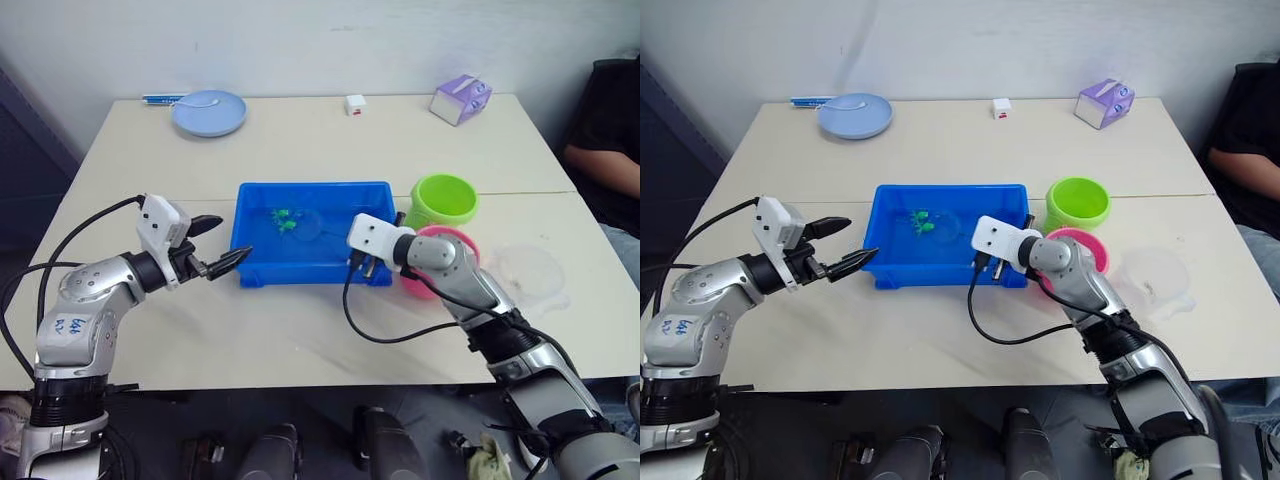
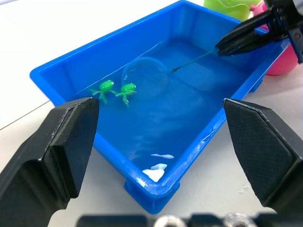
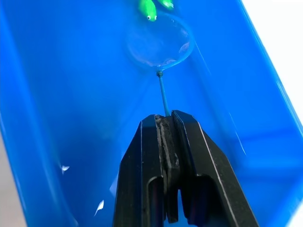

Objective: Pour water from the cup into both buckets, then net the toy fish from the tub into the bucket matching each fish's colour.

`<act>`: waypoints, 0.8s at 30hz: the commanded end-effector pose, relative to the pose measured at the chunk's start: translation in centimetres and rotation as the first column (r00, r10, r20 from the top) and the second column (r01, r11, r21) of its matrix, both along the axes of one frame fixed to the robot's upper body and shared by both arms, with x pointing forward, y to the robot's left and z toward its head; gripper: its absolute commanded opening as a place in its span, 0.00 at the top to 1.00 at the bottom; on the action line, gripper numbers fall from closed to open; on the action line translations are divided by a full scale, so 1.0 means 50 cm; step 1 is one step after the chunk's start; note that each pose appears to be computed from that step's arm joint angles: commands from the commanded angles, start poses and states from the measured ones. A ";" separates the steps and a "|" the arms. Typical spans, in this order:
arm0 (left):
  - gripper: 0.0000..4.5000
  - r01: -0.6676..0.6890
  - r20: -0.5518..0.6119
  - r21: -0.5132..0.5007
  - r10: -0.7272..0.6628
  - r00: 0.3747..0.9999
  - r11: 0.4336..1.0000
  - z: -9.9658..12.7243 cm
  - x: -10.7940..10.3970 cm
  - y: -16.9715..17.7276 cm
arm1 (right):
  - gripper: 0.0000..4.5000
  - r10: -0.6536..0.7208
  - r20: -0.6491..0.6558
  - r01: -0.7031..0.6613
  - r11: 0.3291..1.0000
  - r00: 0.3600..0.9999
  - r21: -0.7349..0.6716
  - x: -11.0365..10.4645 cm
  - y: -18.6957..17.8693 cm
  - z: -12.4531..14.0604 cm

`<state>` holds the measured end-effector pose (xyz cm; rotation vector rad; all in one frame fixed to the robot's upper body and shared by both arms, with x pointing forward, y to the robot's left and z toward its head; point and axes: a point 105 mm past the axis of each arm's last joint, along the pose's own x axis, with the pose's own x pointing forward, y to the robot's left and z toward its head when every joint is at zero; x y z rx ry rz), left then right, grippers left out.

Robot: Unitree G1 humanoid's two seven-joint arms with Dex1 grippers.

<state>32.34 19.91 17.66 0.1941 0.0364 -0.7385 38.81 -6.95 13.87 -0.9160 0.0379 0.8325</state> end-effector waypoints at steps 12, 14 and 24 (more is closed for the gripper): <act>0.00 0.001 0.059 -0.011 0.000 0.998 1.000 0.033 0.005 -0.001 | 0.83 0.055 -0.238 0.052 0.905 0.970 0.423 -0.055 0.003 0.060; 0.00 0.029 0.056 -0.025 -0.028 0.998 0.999 0.036 0.011 -0.013 | 0.83 0.045 -0.256 0.076 0.894 0.966 0.442 -0.067 -0.013 0.065; 0.00 0.315 0.057 -0.106 -0.311 0.949 0.943 0.050 0.048 -0.150 | 0.83 -0.184 -0.196 0.259 0.831 0.963 0.492 -0.146 -0.160 0.137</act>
